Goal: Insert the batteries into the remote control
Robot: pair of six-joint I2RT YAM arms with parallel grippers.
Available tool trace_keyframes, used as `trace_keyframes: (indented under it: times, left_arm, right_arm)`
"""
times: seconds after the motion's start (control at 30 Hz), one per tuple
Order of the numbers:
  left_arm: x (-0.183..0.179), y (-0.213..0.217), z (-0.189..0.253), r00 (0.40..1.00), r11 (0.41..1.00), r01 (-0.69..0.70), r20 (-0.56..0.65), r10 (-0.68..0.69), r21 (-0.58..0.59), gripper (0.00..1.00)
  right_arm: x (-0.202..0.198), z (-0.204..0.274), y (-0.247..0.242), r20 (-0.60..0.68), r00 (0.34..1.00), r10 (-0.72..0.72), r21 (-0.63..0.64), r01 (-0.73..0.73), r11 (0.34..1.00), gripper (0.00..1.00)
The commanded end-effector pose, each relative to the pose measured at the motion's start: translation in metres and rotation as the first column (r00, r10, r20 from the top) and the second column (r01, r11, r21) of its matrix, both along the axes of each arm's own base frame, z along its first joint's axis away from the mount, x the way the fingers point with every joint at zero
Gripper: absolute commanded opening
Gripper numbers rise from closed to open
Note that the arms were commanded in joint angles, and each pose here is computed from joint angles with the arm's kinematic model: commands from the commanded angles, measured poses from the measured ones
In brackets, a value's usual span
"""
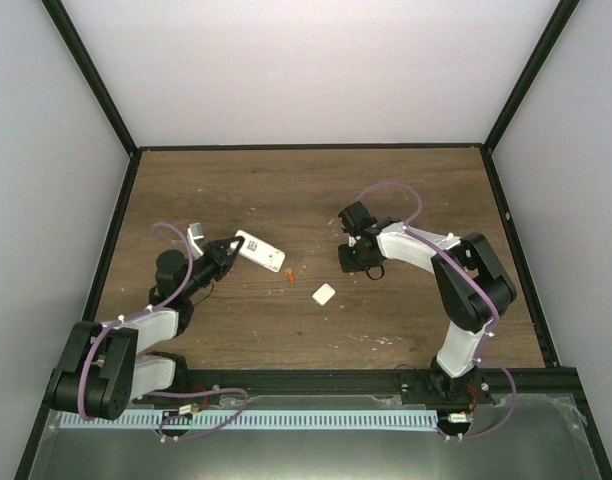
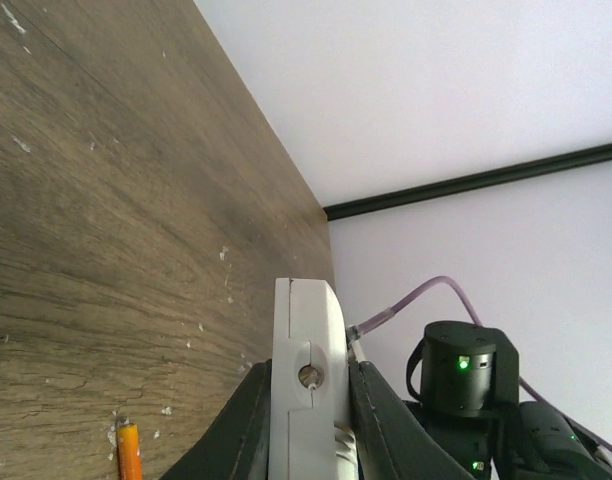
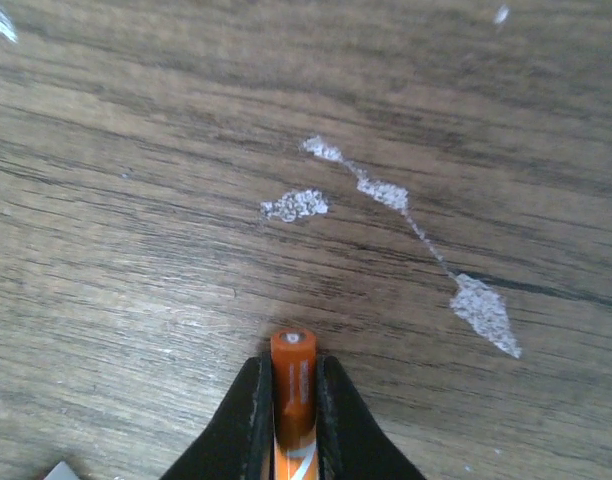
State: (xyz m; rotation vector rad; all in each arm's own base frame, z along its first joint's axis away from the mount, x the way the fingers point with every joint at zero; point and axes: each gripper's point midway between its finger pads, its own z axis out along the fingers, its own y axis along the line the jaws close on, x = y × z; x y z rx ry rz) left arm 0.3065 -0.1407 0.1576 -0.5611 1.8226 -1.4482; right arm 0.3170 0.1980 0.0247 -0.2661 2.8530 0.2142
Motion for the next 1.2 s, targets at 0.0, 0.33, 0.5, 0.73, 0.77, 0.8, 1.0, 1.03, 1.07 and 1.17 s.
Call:
trace_keyframes:
  times: [0.0, 0.33, 0.5, 0.73, 0.77, 0.8, 1.0, 1.03, 1.07, 1.17]
  left_arm:
    - [0.000, 0.009, 0.017, 0.995, 0.996, -0.083, 0.059, 0.085, -0.035, 0.00]
    - [-0.006, 0.011, 0.018, 0.995, 0.996, -0.087, 0.056, 0.087, 0.005, 0.00]
    - [-0.006, 0.011, 0.016, 0.995, 0.996, -0.085, 0.047, 0.084, 0.003, 0.00]
    - [-0.006, 0.008, 0.021, 0.996, 0.997, -0.068, 0.055, 0.069, -0.026, 0.00]
    - [-0.006, 0.007, 0.022, 0.996, 0.997, -0.065, 0.057, 0.066, -0.029, 0.00]
    - [-0.006, 0.007, 0.022, 0.996, 0.998, -0.063, 0.057, 0.064, -0.031, 0.00]
    - [-0.003, 0.005, 0.031, 0.996, 0.997, -0.057, 0.062, 0.060, -0.059, 0.00]
    - [-0.002, 0.005, 0.033, 0.996, 0.996, -0.057, 0.065, 0.061, -0.070, 0.00]
    - [-0.001, 0.005, 0.036, 0.996, 0.995, -0.056, 0.065, 0.061, -0.081, 0.00]
    - [0.003, 0.006, 0.041, 0.995, 0.990, -0.065, 0.063, 0.073, -0.121, 0.00]
  right_arm:
    - [0.004, -0.006, 0.000, -0.034, 0.999, 0.016, -0.032, -0.017, 0.999, 0.08]
    - [0.001, -0.006, 0.000, -0.104, 0.993, 0.055, -0.065, -0.062, 0.996, 0.13]
    - [-0.002, -0.007, -0.002, -0.129, 0.989, 0.067, -0.076, -0.077, 0.994, 0.14]
    - [-0.007, -0.015, 0.000, -0.162, 0.983, 0.088, -0.059, -0.098, 0.993, 0.06]
    - [-0.008, -0.016, 0.000, -0.164, 0.982, 0.089, -0.058, -0.100, 0.993, 0.05]
    - [-0.008, -0.015, 0.000, -0.163, 0.982, 0.090, -0.057, -0.100, 0.993, 0.03]
    - [-0.001, 0.008, 0.003, -0.098, 0.991, 0.090, -0.032, -0.094, 0.995, 0.01]
    - [0.003, 0.018, 0.008, -0.069, 0.993, 0.095, -0.004, -0.095, 0.995, 0.01]
    - [0.007, 0.031, 0.013, -0.034, 0.995, 0.099, 0.030, -0.098, 0.995, 0.01]
    - [0.014, 0.084, 0.037, 0.092, 0.990, 0.109, 0.195, -0.125, 0.973, 0.01]
